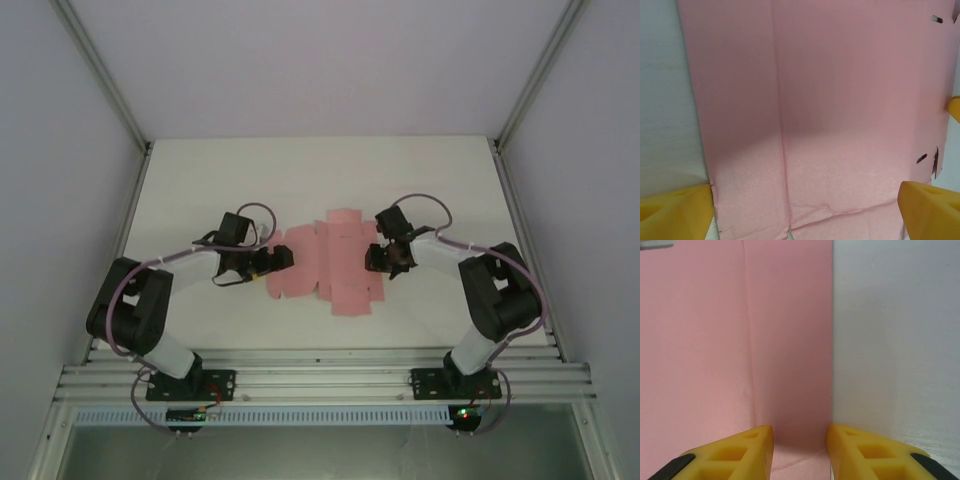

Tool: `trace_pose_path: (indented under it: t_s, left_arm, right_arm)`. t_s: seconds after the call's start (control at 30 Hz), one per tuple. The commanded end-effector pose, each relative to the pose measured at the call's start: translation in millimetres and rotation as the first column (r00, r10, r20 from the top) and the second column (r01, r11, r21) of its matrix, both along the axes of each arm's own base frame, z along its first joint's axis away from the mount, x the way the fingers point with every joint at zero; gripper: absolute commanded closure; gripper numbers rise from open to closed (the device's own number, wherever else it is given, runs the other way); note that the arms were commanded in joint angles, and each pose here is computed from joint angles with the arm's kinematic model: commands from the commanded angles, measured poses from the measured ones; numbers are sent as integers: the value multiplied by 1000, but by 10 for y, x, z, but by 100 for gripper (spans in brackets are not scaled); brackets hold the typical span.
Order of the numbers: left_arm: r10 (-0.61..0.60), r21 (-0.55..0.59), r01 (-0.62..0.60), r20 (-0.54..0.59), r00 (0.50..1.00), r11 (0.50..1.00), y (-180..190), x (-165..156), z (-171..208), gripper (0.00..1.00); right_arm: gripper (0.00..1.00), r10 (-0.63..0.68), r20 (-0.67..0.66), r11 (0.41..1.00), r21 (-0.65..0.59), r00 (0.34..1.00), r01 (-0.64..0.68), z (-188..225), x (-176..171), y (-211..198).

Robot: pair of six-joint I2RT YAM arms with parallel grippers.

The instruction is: Assemble paper box

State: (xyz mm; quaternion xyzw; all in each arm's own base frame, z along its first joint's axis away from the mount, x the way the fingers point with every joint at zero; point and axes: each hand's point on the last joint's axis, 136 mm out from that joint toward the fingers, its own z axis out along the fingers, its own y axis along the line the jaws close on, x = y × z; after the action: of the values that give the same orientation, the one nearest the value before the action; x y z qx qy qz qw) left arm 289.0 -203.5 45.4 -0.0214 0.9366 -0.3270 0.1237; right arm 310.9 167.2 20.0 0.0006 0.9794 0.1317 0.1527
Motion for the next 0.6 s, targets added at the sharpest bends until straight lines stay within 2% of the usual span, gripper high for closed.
trace_pose_path:
  t_s: [0.0, 0.07, 0.13, 0.2, 0.37, 0.47, 0.5, 0.57]
  left_arm:
    - [-112, -122, 114, 24, 993, 986, -326, -58, 97, 7]
    - [-125, -207, 141, 89, 988, 968, -432, -25, 250, 7]
    - [-133, -316, 190, 193, 972, 930, -554, 9, 487, 7]
    - [-123, -365, 211, 249, 961, 907, -616, 61, 619, 7]
    - [-157, -356, 250, 271, 950, 900, -815, 197, 651, 10]
    - [-193, -340, 291, 293, 936, 894, -994, 249, 676, 5]
    - [-198, -333, 294, 294, 935, 896, -1047, 279, 677, 0]
    - [-208, -333, 305, 298, 932, 892, -1123, 313, 714, 0]
  right_arm:
    - [63, -10, -138, 1000, 8, 990, 11, -338, -329, -30]
    - [63, -23, -145, 1000, 12, 989, 25, -376, -358, -52]
    - [63, -35, -153, 998, 43, 988, 42, -413, -379, -47]
    - [63, -36, -150, 994, 98, 988, 51, -419, -385, -4]
    - [63, 5, -92, 983, 182, 996, 12, -375, -323, 111]
    - [63, 22, -66, 975, 220, 998, -7, -332, -318, 166]
    - [63, 27, -51, 972, 234, 998, -14, -310, -306, 184]
    - [63, 31, -40, 969, 245, 999, -21, -281, -308, 195]
